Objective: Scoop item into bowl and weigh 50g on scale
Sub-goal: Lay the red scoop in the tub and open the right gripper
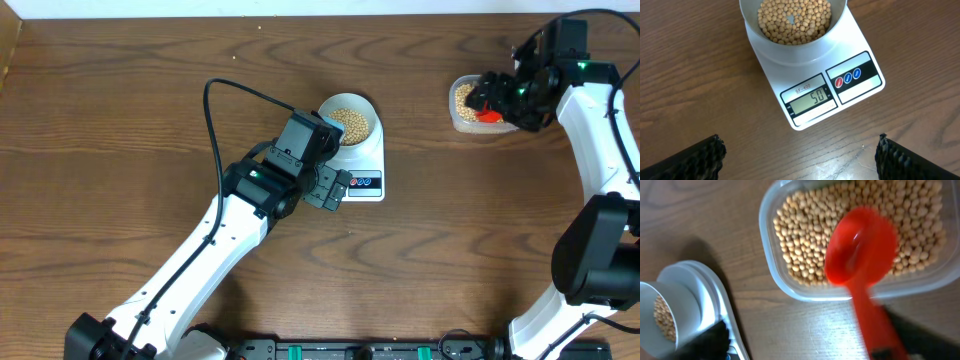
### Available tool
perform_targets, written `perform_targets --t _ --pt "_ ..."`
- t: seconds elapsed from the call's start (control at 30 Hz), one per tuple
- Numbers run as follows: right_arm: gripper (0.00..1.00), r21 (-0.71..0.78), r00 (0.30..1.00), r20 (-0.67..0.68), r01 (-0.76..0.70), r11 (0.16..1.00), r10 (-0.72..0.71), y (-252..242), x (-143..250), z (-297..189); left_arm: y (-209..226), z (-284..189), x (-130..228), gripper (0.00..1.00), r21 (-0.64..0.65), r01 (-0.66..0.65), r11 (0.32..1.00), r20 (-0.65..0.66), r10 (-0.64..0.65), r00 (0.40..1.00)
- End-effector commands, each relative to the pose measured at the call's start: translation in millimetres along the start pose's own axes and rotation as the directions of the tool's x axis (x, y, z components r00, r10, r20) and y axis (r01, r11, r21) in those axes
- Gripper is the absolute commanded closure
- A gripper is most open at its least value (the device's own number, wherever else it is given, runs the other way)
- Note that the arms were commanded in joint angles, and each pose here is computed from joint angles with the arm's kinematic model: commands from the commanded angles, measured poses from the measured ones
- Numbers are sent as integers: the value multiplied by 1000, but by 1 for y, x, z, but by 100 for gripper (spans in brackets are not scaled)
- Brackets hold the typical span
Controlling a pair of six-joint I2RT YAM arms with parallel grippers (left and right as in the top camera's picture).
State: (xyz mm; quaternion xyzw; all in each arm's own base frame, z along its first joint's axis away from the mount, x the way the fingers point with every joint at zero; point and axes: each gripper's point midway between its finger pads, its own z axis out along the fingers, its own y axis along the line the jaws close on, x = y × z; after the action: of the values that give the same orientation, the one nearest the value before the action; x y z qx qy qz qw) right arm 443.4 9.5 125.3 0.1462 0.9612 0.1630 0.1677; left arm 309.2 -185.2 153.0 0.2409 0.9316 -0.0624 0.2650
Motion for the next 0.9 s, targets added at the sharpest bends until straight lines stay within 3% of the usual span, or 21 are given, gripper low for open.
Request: perform_targets --t 0.0,0.3,0.63,0.87 --pt "1 -19 999 8 -35 999 35 -1 0 -11 2 0 -1 2 -4 4 1000 0 -4 1000" --pt "1 -86 994 -14 -110 990 109 -3 6 -37 2 0 -1 2 -4 4 1000 0 -4 1000" --pt "1 -142 999 -29 34 989 -38 11 28 -72 2 0 -1 2 -4 4 1000 0 -4 1000" --pt "1 -136 973 148 200 970 -179 38 50 -160 2 0 -1 2 -4 4 1000 0 -4 1000"
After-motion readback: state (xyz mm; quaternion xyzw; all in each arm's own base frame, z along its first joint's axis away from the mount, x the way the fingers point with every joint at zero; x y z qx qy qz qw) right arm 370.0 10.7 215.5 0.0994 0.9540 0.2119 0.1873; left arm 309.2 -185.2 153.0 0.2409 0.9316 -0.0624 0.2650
